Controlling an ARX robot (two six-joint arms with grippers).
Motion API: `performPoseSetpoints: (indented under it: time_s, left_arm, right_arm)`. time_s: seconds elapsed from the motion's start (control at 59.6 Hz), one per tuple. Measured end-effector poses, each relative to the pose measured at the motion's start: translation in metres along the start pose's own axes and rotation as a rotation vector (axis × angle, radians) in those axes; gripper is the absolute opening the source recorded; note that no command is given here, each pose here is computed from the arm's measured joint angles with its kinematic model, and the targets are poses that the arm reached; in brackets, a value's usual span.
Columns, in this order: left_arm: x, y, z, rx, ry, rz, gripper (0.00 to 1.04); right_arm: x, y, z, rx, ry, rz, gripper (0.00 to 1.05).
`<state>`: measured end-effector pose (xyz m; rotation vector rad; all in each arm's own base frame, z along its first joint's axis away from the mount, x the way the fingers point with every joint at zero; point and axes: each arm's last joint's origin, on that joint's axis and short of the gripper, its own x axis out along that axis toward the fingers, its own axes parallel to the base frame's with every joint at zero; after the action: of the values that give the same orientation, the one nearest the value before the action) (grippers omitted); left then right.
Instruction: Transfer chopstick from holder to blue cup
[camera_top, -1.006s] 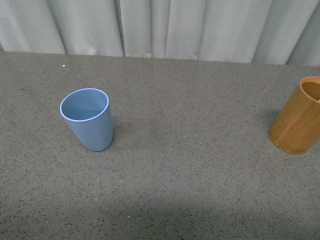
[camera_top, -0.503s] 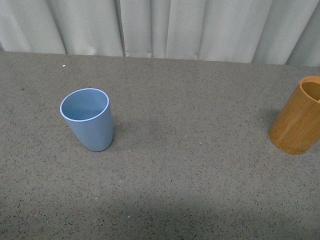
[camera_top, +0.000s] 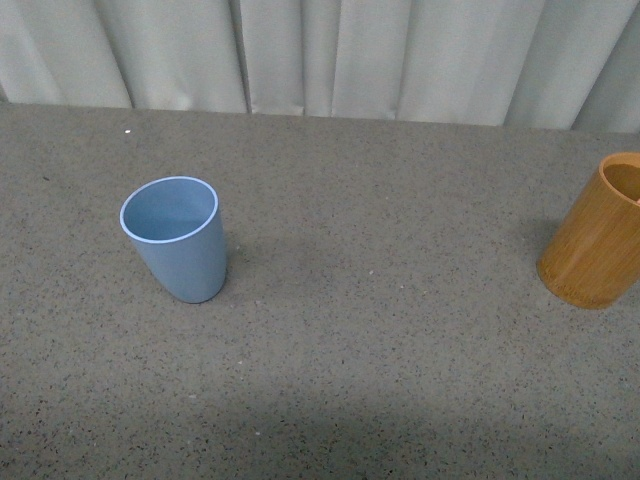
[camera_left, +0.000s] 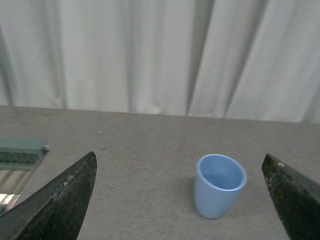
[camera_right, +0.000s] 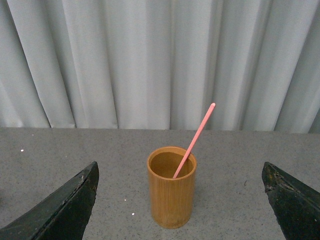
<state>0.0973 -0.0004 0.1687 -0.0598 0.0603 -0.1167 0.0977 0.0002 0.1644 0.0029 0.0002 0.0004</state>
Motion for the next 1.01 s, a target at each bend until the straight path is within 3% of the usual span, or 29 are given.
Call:
performPoseSetpoints:
  time_s: [0.101,0.184,0.285,0.62,0.838,1.006]
  left_arm:
    - [0.003,0.007,-0.006,-0.298,0.274,-0.241,0.98]
    - [0.006,0.009,-0.006,-0.469,0.343,-0.368,0.98]
    - [0.018,0.010,0.006,-0.553,0.340,-0.321,0.98]
    - [0.069,-0.031,-0.001,-0.487,0.488,-0.189,0.98]
    - [0.096,-0.064,-0.014,-0.426,0.551,-0.222,0.98]
    - [0.117,-0.072,-0.022,-0.408,0.598,-0.207,0.98]
  right_arm:
    - [0.000,0.000,0.000,0.000,0.000,0.004,0.95]
    - [0.000,0.000,0.000,0.000,0.000,0.002,0.95]
    - [0.000,0.000,0.000,0.000,0.000,0.000,0.95]
    - [0.000,0.000,0.000,0.000,0.000,0.001,0.95]
    - [0.000,0.000,0.000,0.000,0.000,0.002,0.95]
    - [0.000,0.000,0.000,0.000,0.000,0.002,0.95]
